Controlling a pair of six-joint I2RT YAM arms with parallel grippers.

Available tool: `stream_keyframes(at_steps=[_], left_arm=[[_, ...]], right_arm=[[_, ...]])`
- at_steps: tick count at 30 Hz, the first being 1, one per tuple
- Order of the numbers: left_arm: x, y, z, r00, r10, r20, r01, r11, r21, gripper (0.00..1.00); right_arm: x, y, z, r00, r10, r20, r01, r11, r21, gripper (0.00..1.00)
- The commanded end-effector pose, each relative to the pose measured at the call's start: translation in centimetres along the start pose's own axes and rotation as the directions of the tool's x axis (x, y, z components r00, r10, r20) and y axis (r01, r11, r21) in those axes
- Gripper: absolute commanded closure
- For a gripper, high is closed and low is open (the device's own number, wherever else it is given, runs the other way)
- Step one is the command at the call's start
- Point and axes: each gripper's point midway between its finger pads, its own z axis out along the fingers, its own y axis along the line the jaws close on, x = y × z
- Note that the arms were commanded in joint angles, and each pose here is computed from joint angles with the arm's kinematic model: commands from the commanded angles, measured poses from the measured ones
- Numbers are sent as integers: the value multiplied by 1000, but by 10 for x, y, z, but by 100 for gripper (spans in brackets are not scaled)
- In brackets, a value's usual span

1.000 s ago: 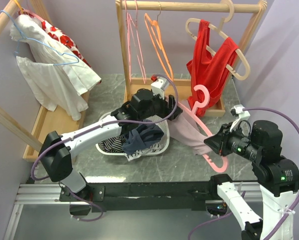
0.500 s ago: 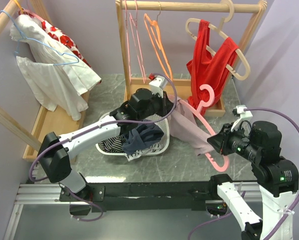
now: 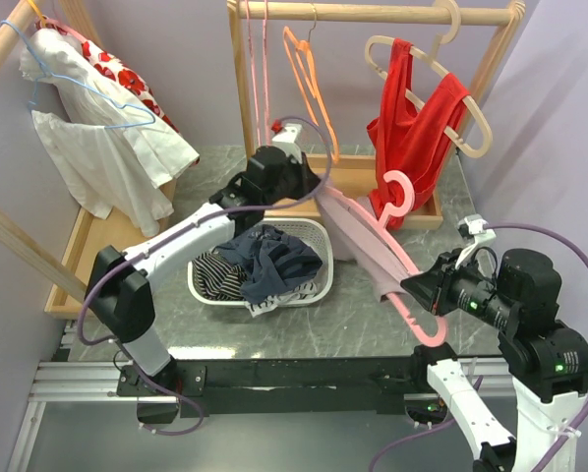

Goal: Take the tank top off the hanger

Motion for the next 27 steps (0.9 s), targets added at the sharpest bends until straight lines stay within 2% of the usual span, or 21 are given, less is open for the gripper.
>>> stream_keyframes(at_steps=[1, 3, 4, 6, 11, 14, 21, 23, 24, 25, 27], left_arm=[[-27, 65, 10, 999, -2, 33, 7, 988, -153, 99], [-35, 76, 14, 999, -3, 32, 9, 986, -167, 99], [-23, 81, 20, 1000, -8, -16, 6, 986, -166, 99], [-18, 83, 24, 999, -10, -37, 4, 987, -159, 99], [24, 59, 19, 985, -73, -155, 71, 997, -25, 99], [48, 52, 9, 975, -66, -210, 60, 998, -32, 99], [70, -13, -23, 967, 51, -250, -18, 991, 132, 99], [67, -29, -33, 971, 74, -229, -35, 985, 168, 88], [73, -37, -37, 970, 86, -227, -45, 983, 180, 75], [66, -43, -44, 974, 92, -206, -52, 980, 191, 38], [57, -50, -54, 979, 108, -171, -73, 977, 203, 28]], right_arm=[[7, 30, -11, 1000, -10, -2, 10, 988, -155, 100], [8, 36, -12, 1000, -16, -9, 14, 981, -195, 100], [7, 38, -13, 1000, -24, 1, 24, 980, -196, 100], [2, 29, -14, 999, -31, 24, 34, 990, -140, 100], [-8, 14, -11, 998, -40, 58, 43, 998, -50, 100], [-17, 4, -15, 994, -50, 100, 48, 999, 22, 100], [-30, -13, -15, 985, -56, 161, 37, 992, 119, 100], [-30, -13, -11, 987, -59, 150, 42, 993, 114, 100], [-30, -14, -9, 988, -61, 144, 45, 993, 112, 100], [-29, -15, -6, 990, -58, 130, 44, 993, 109, 100], [-28, -15, -3, 992, -58, 116, 46, 994, 104, 100]])
